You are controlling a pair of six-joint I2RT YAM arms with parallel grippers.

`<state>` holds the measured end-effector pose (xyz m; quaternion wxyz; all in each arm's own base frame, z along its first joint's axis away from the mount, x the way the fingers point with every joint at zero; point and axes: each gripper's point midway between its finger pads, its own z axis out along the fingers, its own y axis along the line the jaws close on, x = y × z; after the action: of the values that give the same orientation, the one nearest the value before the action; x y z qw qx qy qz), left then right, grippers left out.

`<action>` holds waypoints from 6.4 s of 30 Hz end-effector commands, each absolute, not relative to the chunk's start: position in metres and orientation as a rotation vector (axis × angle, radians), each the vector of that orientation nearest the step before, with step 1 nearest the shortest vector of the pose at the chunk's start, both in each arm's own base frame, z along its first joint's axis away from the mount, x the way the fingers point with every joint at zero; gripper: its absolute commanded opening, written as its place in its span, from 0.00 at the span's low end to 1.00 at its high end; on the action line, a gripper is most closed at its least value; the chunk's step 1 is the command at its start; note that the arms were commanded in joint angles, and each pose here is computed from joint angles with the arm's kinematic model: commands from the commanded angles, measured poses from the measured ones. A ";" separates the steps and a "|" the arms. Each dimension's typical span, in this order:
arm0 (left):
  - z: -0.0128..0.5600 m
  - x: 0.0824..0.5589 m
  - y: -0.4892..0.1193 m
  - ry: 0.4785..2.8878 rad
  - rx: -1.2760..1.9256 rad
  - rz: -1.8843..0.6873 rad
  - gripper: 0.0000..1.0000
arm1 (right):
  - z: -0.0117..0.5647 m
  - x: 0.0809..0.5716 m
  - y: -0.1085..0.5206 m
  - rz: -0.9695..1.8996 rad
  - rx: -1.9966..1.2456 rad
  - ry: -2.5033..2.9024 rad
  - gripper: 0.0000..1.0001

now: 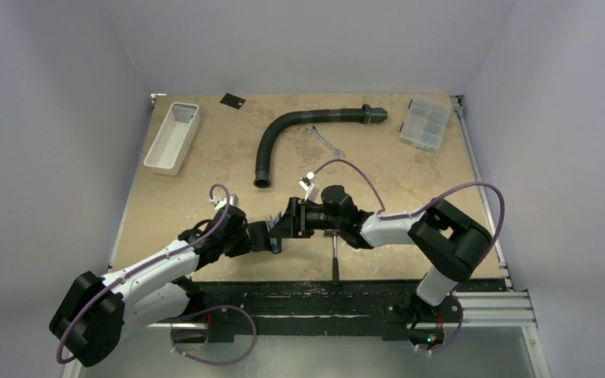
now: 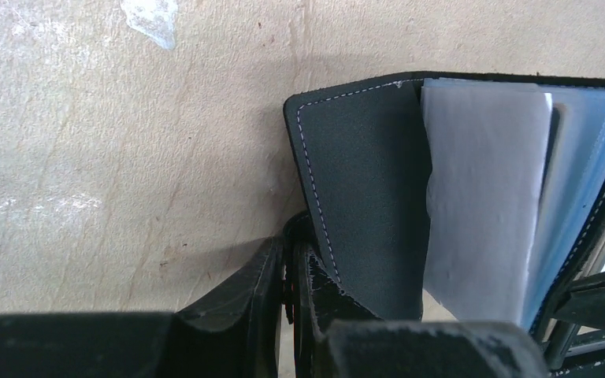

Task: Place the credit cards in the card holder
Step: Close the card holder at the center of the board.

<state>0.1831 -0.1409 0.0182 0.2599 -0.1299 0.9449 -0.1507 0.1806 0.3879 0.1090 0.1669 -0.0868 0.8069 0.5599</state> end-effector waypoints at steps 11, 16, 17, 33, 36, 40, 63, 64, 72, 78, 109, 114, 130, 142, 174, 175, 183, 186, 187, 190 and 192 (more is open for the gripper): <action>0.023 0.179 -0.147 2.537 -0.386 -0.490 0.00 | 0.123 0.156 0.433 1.904 -0.447 2.205 0.69; 0.038 0.184 -0.150 2.530 -0.353 -0.495 0.00 | 0.099 0.160 0.422 1.703 -0.551 2.307 0.69; 0.042 0.185 -0.152 2.529 -0.340 -0.504 0.00 | 0.093 0.161 0.419 1.644 -0.595 2.326 0.69; 0.082 0.198 -0.197 2.537 -0.201 -0.724 0.00 | 0.048 0.193 0.407 1.259 -0.760 2.323 0.39; 0.079 0.197 -0.200 2.566 -0.196 -0.730 0.00 | 0.043 0.192 0.405 1.247 -0.770 2.324 0.38; 0.075 0.197 -0.195 2.575 -0.235 -0.688 0.10 | 0.050 0.191 0.400 1.250 -0.763 2.276 0.39; 0.056 0.215 -0.196 2.500 -0.376 -0.806 0.23 | 0.082 0.198 0.415 1.203 -0.655 2.145 0.48; 0.055 0.214 -0.196 2.502 -0.375 -0.809 0.23 | 0.081 0.196 0.416 1.198 -0.652 2.150 0.49; 0.051 0.210 -0.195 2.515 -0.380 -0.810 0.23 | 0.079 0.210 0.417 1.129 -0.507 2.188 0.41; 0.051 0.209 -0.194 2.512 -0.386 -0.812 0.24 | 0.076 0.212 0.421 1.130 -0.452 2.211 0.36; 0.069 0.252 -0.195 2.433 -0.283 -0.970 0.15 | 0.078 0.199 0.420 1.248 -0.431 2.199 0.00; 0.048 0.243 -0.176 2.484 -0.327 -0.839 0.09 | 0.071 0.201 0.413 1.194 -0.382 2.249 0.00; 0.002 0.209 -0.147 2.578 -0.422 -0.680 0.00 | 0.061 0.197 0.419 1.203 -0.533 2.273 0.00; 0.001 0.203 -0.147 2.579 -0.422 -0.689 0.00 | 0.060 0.208 0.425 1.266 -0.451 2.295 0.24; -0.005 0.199 -0.142 2.595 -0.423 -0.654 0.00 | 0.071 0.222 0.407 1.146 -0.452 2.292 0.00; -0.005 0.199 -0.141 2.595 -0.420 -0.652 0.00 | 0.072 0.222 0.406 1.137 -0.457 2.292 0.00; -0.007 0.199 -0.139 2.608 -0.417 -0.626 0.00 | 0.063 0.217 0.405 1.105 -0.469 2.335 0.00; -0.007 0.200 -0.138 2.609 -0.416 -0.616 0.00 | 0.061 0.219 0.404 1.084 -0.463 2.340 0.00; -0.006 0.200 -0.138 2.609 -0.414 -0.614 0.00 | 0.060 0.220 0.405 1.074 -0.466 2.338 0.00; -0.007 0.200 -0.137 2.612 -0.411 -0.609 0.00 | 0.055 0.224 0.404 1.036 -0.477 2.347 0.00; -0.007 0.200 -0.137 2.616 -0.409 -0.605 0.00 | 0.052 0.225 0.404 1.028 -0.477 2.352 0.00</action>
<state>0.2256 -0.1664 0.0299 0.2559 -0.1377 0.9066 -0.3061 0.2127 0.4001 0.0459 0.2383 -0.1683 0.8717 0.3938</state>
